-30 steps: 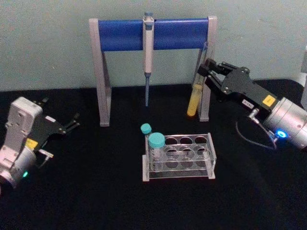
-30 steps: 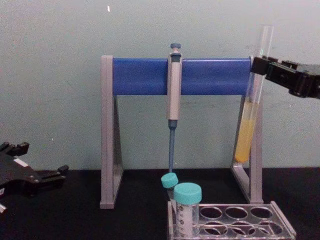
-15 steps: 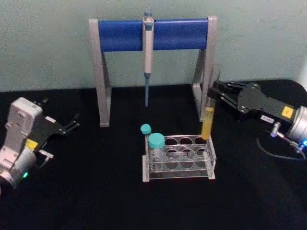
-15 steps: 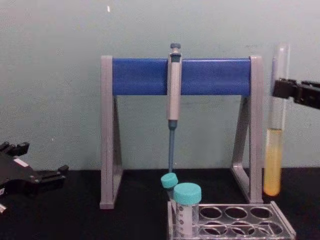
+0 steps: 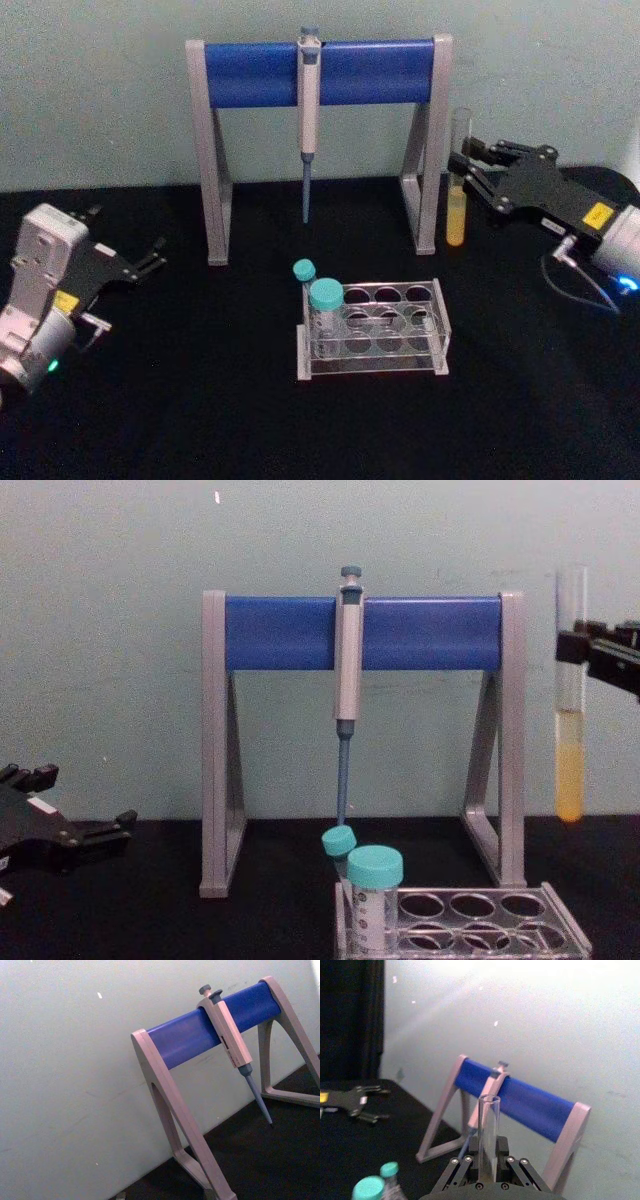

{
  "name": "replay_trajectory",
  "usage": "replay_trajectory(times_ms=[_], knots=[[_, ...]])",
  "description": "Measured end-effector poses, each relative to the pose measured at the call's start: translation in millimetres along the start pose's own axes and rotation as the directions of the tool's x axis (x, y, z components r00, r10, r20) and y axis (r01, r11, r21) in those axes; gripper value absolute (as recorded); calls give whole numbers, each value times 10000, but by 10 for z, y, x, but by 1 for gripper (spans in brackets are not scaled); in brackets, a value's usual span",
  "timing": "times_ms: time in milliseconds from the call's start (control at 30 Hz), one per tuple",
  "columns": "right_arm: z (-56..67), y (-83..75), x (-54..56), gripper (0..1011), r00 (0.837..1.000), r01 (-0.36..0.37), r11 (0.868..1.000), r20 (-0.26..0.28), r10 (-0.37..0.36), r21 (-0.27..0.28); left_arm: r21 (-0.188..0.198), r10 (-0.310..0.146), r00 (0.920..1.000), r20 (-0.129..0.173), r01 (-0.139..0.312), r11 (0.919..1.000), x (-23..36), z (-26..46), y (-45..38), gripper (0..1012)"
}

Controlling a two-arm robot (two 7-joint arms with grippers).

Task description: Pick up the test tube from the test tube rack, shake it, then place it back into the test tube rack.

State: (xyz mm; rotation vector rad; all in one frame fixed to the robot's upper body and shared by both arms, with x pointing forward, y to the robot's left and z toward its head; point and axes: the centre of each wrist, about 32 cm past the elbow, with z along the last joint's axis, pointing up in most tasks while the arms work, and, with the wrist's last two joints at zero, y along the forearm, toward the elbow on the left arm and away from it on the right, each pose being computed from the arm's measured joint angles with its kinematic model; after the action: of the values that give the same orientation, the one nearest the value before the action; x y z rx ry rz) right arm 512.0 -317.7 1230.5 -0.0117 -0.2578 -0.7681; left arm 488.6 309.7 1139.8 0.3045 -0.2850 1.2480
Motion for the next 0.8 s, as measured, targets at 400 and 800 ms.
replay_trajectory(times_ms=[400,800], knots=[[-81,278,-132,220,9970,522,9964,-605,-483,662,1,0,10000,0,0,10000,0,0,0,1001],[-95,320,-111,220,9682,-1179,9817,-2024,1470,1493,0,0,10000,1,0,10000,0,0,0,1001]])
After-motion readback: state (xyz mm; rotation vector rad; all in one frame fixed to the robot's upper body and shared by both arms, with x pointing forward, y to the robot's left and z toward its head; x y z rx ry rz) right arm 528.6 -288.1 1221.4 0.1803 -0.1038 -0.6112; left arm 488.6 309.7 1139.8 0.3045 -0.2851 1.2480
